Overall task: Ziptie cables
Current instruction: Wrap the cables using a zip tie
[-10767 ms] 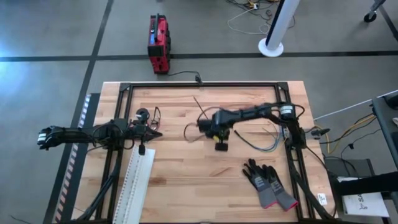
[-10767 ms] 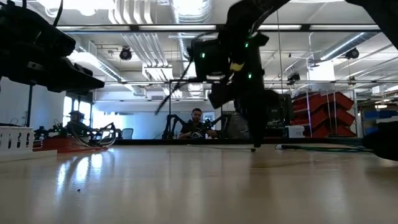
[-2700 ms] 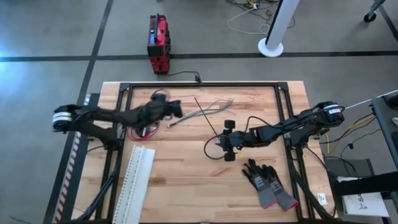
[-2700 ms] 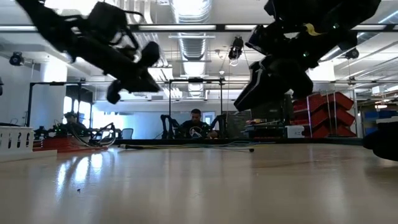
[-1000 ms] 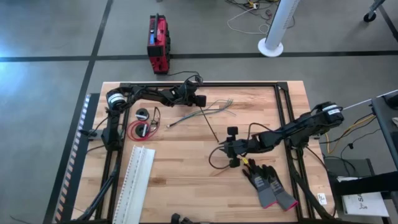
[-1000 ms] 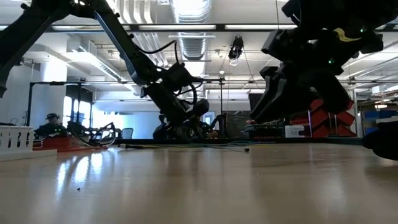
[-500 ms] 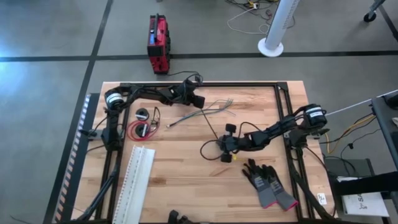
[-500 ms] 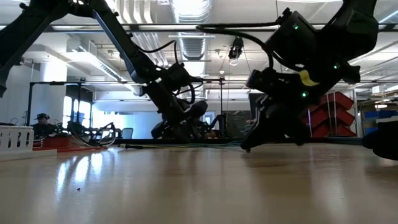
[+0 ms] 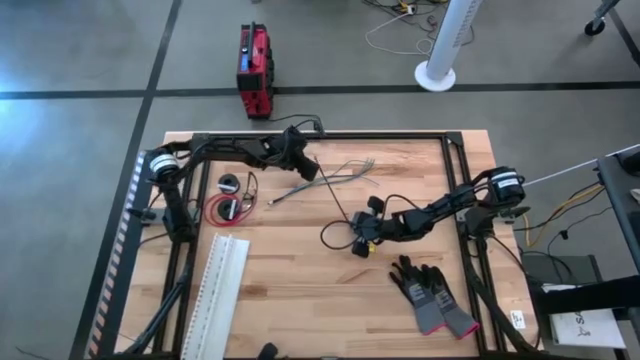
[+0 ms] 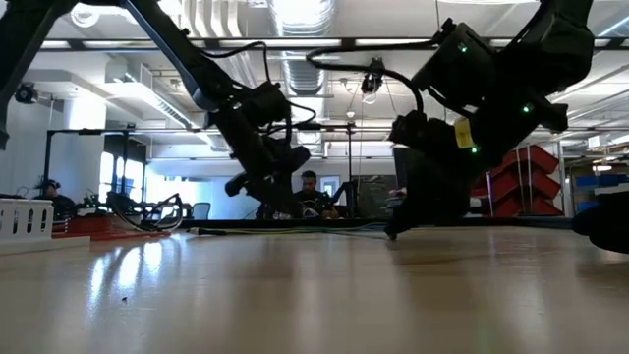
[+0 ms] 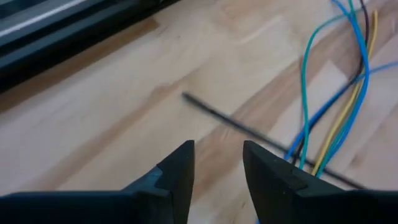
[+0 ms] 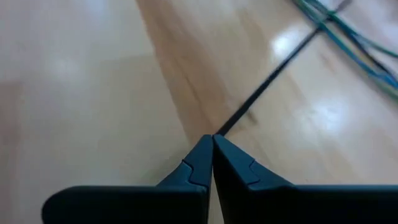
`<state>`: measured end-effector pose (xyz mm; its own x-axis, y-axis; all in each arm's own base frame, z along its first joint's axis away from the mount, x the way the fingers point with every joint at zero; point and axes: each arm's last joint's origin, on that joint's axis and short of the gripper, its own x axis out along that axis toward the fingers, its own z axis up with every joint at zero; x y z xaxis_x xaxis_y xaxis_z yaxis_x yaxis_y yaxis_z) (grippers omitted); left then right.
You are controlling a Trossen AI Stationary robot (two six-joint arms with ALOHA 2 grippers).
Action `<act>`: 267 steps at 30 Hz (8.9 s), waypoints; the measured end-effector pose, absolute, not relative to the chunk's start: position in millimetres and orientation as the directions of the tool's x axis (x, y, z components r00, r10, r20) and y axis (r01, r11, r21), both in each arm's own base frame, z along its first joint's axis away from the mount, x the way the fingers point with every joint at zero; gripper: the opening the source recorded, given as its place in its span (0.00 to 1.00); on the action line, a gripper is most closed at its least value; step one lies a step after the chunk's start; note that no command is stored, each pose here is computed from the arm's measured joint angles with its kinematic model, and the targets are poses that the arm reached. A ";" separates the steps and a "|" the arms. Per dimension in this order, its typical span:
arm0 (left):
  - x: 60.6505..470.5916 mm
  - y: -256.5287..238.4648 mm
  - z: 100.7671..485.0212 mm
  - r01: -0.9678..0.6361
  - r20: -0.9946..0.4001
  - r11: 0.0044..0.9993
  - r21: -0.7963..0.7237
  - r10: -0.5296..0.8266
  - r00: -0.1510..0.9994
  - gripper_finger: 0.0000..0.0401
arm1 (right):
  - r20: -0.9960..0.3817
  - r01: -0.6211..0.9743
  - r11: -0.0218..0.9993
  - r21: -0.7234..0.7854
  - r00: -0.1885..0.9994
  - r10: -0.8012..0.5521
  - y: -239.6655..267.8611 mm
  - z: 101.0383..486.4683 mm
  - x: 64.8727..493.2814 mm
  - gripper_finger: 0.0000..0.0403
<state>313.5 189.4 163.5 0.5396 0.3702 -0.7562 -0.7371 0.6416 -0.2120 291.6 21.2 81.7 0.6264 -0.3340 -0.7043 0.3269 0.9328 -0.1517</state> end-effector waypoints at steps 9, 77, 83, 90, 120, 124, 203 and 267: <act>273.4 153.6 149.1 -0.687 -0.634 0.653 -0.318 0.393 0.666 0.25 | -0.713 0.206 0.958 -0.200 0.640 -0.286 24.0 81.0 307.1 0.00; 388.5 251.7 149.3 -0.569 -0.781 0.737 -0.365 0.092 0.618 0.54 | -0.814 -0.226 0.915 -0.335 0.559 -0.160 36.5 90.9 324.0 0.00; 392.6 249.3 150.9 -0.542 -0.757 0.744 -0.392 0.074 0.649 0.57 | -0.814 -0.226 0.916 -0.331 0.559 -0.156 36.5 90.8 323.9 0.00; 398.9 238.2 149.0 -0.547 -0.767 0.757 -0.358 0.097 0.635 0.54 | -0.813 -0.221 0.918 -0.330 0.561 -0.157 36.5 91.0 324.1 0.00; 393.3 241.6 144.7 -0.240 -0.759 0.949 -0.204 0.002 0.651 0.39 | -0.822 -0.196 0.930 -0.310 0.547 -0.158 36.1 98.0 320.1 0.00; 392.7 242.6 144.7 -0.168 -0.759 0.976 -0.139 0.004 0.651 0.36 | -0.813 -0.171 0.940 -0.295 0.562 -0.153 36.1 105.5 319.3 0.00; 341.0 230.5 145.7 -0.121 -0.915 0.981 -0.149 -0.090 0.393 0.24 | -0.874 0.654 0.757 0.024 0.381 -0.302 -121.3 102.7 267.7 0.00; 266.9 146.6 157.3 -0.385 -0.923 0.922 -0.047 0.108 0.370 0.24 | -0.807 0.385 0.914 0.126 0.576 -0.131 -18.4 96.5 337.5 0.00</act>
<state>266.9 146.6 157.3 0.3705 0.1076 -0.9226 -0.3850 0.9217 -0.0471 337.5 -18.4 96.5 0.5757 -0.1309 -0.8071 0.3849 0.9143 0.1263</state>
